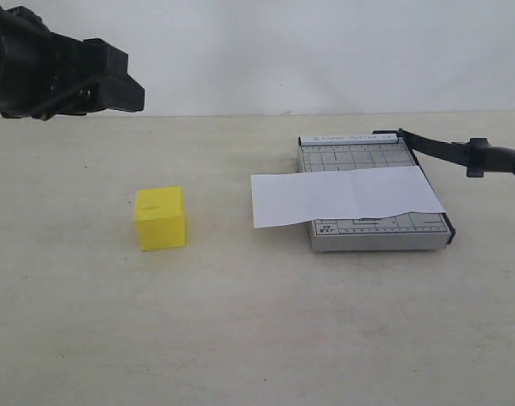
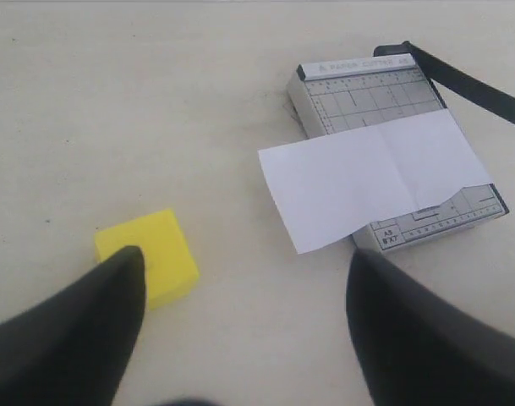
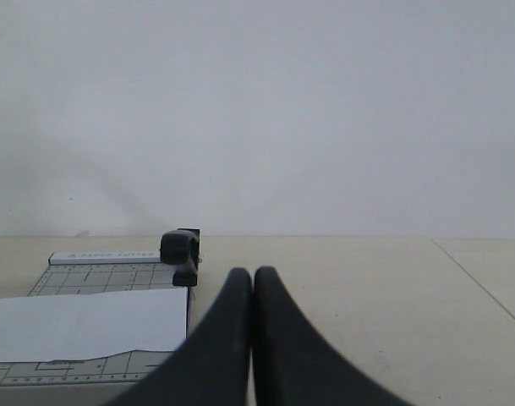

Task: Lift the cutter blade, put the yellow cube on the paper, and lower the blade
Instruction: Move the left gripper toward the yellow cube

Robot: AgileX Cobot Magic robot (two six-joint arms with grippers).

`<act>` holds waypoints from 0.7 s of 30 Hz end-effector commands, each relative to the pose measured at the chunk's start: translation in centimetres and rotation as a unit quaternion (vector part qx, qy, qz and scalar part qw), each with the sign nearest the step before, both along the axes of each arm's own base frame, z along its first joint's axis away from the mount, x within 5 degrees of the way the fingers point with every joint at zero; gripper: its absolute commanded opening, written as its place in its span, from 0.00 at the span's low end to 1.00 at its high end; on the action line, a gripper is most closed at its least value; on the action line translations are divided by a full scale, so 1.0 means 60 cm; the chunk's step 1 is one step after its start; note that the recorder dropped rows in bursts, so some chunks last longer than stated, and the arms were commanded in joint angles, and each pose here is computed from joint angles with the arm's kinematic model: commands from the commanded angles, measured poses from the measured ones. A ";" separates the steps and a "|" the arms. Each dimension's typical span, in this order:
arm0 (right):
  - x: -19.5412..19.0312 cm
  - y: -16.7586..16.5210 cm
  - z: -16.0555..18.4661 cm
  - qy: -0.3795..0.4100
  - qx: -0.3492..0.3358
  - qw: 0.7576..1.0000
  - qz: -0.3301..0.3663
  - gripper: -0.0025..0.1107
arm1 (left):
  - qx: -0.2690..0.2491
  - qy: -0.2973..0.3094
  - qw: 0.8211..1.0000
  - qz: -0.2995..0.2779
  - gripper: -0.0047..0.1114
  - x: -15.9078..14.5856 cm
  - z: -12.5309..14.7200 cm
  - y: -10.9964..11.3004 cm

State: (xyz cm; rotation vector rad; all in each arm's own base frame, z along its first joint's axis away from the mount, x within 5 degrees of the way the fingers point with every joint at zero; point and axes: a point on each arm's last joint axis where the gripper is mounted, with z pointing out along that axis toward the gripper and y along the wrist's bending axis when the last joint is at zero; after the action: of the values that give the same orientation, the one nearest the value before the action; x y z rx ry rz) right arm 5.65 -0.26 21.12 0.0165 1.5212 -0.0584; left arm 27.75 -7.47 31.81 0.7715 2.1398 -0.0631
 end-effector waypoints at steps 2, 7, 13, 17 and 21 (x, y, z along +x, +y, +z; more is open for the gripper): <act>0.000 0.000 -0.001 -0.004 0.001 1.000 0.000 0.02 | -0.003 -0.007 1.000 -0.001 0.60 0.004 0.002 -0.003; 0.000 0.000 -0.001 -0.004 0.001 1.000 0.000 0.02 | 0.010 0.002 1.000 -0.008 0.60 0.011 -0.009 -0.004; 0.000 0.000 -0.001 -0.004 0.001 1.000 0.000 0.02 | 0.018 0.035 0.999 -0.003 0.75 0.044 -0.057 -0.009; 0.000 0.000 -0.001 -0.004 0.001 1.000 0.000 0.02 | 0.025 0.048 0.999 0.003 0.76 0.067 -0.091 -0.012; 0.000 0.000 -0.001 -0.004 0.001 1.000 0.000 0.02 | 0.028 0.062 0.998 0.012 0.76 0.090 -0.128 -0.015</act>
State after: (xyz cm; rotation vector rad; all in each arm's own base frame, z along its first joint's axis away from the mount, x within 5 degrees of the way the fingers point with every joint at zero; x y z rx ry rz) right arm 5.65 -0.26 21.12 0.0165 1.5212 -0.0584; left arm 32.19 -8.22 24.98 0.7995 2.2823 -0.0536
